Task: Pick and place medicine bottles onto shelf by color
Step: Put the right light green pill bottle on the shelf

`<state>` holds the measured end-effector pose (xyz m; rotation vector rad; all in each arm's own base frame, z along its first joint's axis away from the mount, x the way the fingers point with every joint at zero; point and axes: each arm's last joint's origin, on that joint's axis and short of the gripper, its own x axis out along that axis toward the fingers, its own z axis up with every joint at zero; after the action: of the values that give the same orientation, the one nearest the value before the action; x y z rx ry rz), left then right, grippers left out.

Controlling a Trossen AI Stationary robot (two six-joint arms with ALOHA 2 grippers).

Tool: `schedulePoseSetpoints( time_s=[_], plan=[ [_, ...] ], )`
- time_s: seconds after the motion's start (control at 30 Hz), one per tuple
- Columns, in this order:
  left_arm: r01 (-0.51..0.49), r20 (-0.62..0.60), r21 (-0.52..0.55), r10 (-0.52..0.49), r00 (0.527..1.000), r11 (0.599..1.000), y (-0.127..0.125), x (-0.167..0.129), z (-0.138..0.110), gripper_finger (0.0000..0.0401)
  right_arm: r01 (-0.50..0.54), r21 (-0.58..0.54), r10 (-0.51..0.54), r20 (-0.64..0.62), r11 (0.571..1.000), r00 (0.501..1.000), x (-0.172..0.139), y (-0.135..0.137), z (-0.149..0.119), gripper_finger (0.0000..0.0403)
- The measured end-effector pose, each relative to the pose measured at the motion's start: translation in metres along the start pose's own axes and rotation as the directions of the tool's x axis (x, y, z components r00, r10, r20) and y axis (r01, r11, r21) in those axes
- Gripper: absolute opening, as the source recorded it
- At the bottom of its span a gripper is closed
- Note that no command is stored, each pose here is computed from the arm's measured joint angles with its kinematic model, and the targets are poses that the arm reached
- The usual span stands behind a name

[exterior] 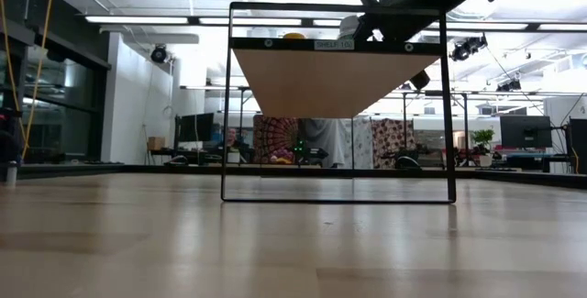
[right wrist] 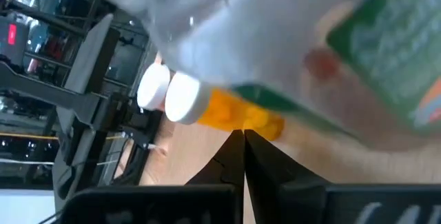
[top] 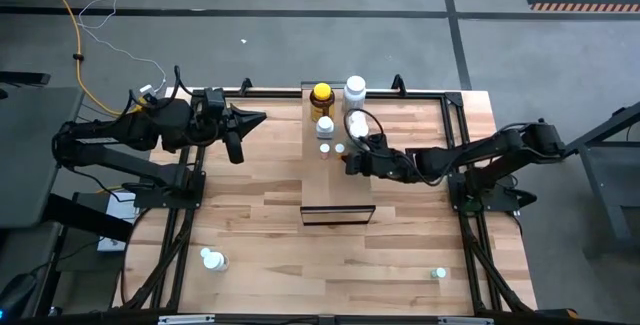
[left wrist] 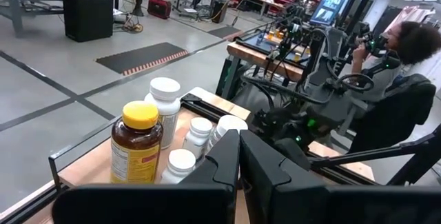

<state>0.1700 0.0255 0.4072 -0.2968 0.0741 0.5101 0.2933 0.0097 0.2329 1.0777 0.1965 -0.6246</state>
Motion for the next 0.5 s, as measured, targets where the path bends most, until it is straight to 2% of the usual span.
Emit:
schedulePoseSetpoints(
  time_s=[0.37,0.5],
  plan=[
    [-0.003,-0.009,0.004,0.003,1.0,1.0,0.0003,0.0,-0.0009,0.0003,-0.012,0.01,0.011,0.017,1.0,1.0,0.0021,0.0004,0.0051,0.0],
    [-0.004,-0.009,0.004,0.004,1.0,1.0,0.0003,0.0,-0.0009,0.0003,-0.035,-0.026,0.034,-0.035,0.999,0.999,0.0004,0.0017,0.0045,0.0]
  ],
)
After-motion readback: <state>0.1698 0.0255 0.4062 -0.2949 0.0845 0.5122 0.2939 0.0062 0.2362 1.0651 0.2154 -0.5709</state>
